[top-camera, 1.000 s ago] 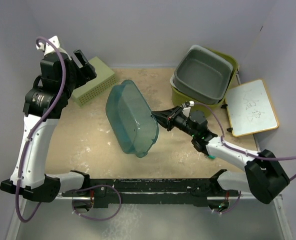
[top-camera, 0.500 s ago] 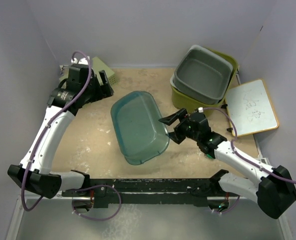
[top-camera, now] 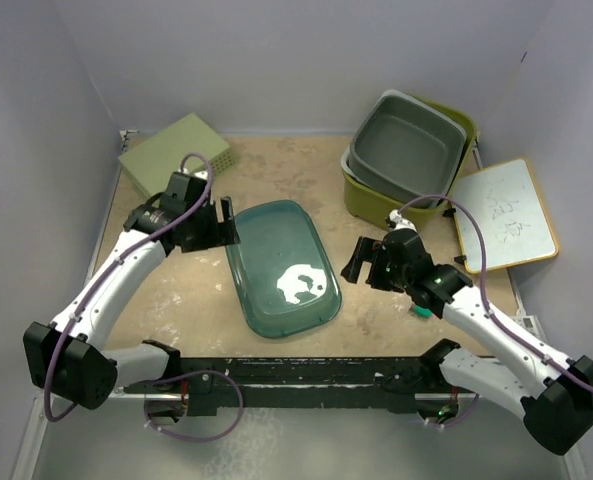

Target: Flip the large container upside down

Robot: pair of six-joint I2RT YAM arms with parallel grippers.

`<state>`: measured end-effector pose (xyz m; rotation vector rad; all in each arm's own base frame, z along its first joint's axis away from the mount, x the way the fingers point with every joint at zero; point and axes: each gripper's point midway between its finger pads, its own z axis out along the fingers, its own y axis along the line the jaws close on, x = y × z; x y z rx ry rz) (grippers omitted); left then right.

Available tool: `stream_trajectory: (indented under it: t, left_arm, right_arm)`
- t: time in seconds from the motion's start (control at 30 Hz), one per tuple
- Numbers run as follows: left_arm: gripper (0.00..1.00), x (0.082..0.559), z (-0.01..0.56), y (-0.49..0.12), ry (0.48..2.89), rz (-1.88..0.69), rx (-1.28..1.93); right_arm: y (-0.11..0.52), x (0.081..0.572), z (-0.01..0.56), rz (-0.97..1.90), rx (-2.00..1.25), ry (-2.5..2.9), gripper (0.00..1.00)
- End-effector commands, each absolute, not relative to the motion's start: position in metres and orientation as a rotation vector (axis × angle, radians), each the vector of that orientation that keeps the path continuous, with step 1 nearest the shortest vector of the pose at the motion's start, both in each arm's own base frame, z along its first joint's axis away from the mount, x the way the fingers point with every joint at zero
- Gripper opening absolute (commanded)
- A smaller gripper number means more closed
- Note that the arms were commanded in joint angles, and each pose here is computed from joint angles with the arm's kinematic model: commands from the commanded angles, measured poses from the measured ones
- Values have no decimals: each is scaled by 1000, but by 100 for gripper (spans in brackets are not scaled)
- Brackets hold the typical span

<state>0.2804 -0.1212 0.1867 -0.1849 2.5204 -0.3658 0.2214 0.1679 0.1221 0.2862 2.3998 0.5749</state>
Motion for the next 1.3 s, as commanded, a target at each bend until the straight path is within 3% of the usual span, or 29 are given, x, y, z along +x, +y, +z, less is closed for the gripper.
stream_trajectory:
  t: [0.0,0.17,0.53,0.63,0.83,1.03,1.27]
  left_arm:
    - [77,262,178,-140,2520,-478,-144]
    - [77,258,162,-149,2517,-540,-208]
    - [77,281,175,-141,2470,-440,-243]
    - [77,275,163,-136,2506,-407,-250]
    - [77,260,136,-154,2569,-551,-263]
    - [77,291,139,-180,2505,-680,-275]
    - [77,363,123,-194,2468,-596,-189]
  right_arm:
    - [162,198,130,530,-174,2395,100]
    - [184,170,128,726,-349,2354,100]
    - [228,225,116,810,-222,2295,100]
    - [251,208,100,964,-233,2348,99]
    - [265,200,98,1008,-233,2315,100]
    - [293,225,117,1108,-147,2243,99]
    - [303,252,132,1083,-74,2198,99]
